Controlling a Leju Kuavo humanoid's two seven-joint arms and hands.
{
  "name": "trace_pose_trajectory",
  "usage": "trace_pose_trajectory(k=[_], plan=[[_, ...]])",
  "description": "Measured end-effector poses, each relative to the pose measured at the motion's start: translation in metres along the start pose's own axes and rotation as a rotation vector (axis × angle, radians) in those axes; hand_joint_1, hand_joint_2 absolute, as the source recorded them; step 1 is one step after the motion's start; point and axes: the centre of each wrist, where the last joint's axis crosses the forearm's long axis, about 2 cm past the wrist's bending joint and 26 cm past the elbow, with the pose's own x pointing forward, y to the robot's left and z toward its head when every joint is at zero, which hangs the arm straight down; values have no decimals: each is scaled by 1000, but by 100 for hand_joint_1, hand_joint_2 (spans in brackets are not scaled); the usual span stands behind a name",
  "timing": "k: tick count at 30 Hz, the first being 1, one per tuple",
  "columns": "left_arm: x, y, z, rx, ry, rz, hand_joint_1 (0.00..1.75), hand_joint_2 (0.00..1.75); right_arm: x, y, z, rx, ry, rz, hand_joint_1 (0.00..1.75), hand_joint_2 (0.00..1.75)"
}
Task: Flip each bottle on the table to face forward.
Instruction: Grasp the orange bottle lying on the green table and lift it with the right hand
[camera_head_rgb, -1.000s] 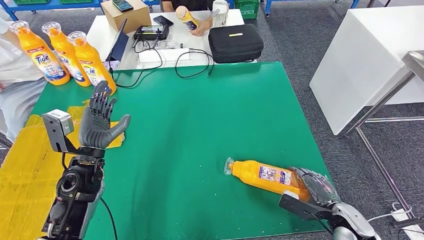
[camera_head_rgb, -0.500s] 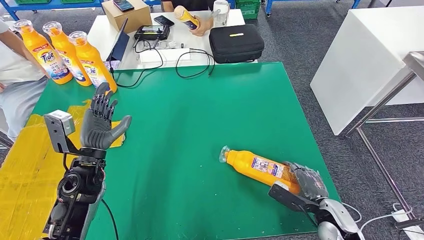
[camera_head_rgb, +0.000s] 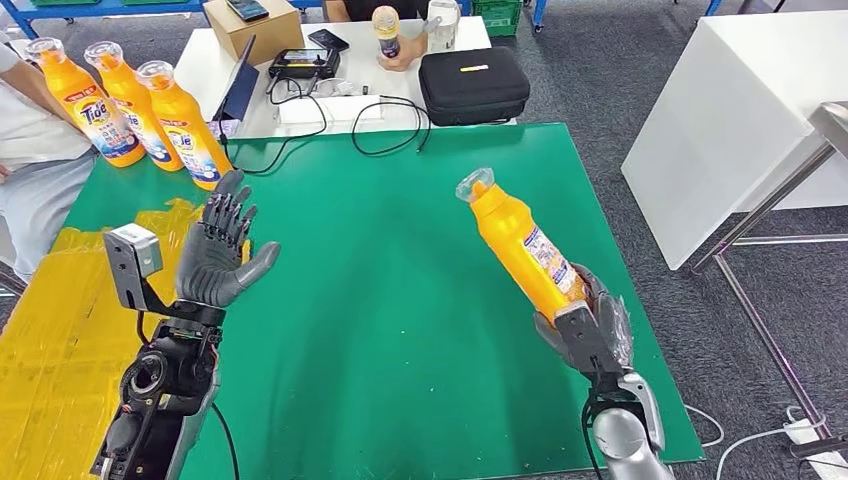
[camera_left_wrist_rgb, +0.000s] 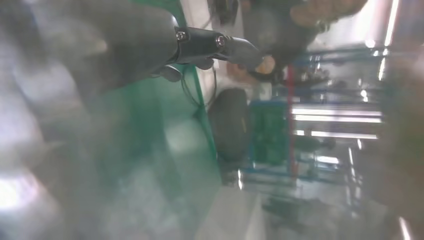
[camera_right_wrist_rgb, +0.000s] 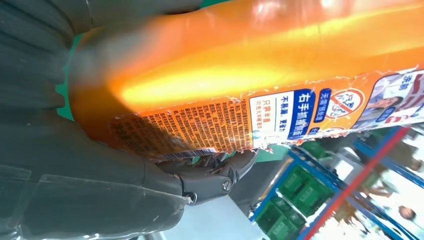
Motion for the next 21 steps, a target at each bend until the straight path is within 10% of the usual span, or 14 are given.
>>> trace_pose_trajectory(k=[21], plan=[[6,-51,-9,-328,81,323,0,175,87,69,-21,160,-297,-340,175,175]])
